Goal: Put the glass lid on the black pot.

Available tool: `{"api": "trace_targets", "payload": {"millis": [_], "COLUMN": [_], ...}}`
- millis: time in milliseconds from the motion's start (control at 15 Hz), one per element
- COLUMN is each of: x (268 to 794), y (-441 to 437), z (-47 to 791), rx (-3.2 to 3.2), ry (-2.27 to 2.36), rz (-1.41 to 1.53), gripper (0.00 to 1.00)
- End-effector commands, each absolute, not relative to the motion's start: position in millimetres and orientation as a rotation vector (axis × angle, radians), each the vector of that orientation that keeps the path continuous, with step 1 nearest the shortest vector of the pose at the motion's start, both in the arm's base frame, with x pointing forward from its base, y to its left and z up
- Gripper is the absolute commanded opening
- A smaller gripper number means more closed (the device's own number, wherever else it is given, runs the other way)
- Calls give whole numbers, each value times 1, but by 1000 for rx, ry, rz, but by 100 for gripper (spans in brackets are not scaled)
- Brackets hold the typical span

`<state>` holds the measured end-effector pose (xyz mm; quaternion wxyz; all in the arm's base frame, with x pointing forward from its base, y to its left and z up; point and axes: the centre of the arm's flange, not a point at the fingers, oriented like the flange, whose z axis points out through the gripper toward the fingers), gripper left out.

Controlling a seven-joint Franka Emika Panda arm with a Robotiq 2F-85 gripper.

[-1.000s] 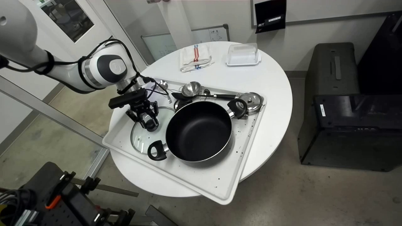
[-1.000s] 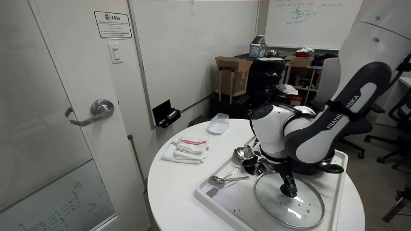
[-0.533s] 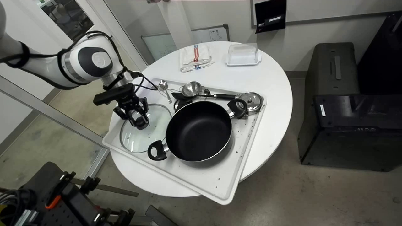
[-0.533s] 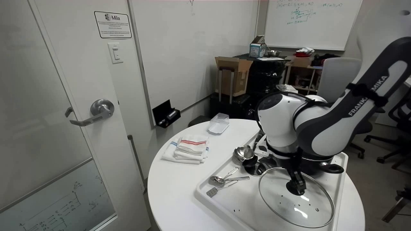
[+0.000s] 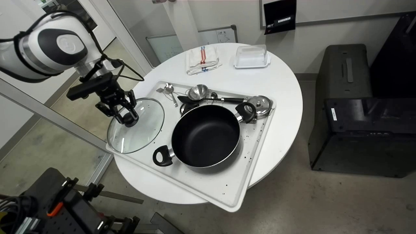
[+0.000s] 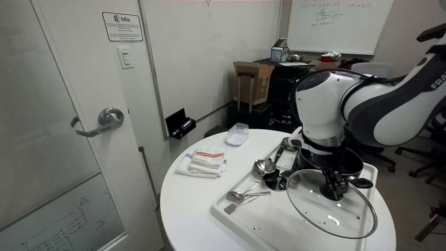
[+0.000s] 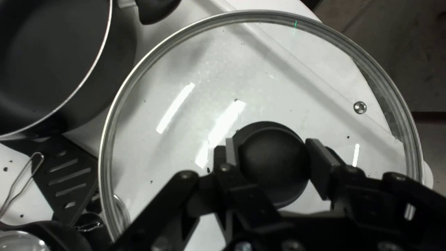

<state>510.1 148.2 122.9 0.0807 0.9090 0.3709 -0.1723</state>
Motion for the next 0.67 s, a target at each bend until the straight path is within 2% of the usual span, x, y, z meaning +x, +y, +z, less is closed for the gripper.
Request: {"api": "trace_targets", "payload": {"millis": [0,600], "x": [505,548], "y": [132,55], "z": [170,210], "rx": [2749,2909], "ry": [1035,706], "rz": [-470,-421], "gripper": [25,25]}}
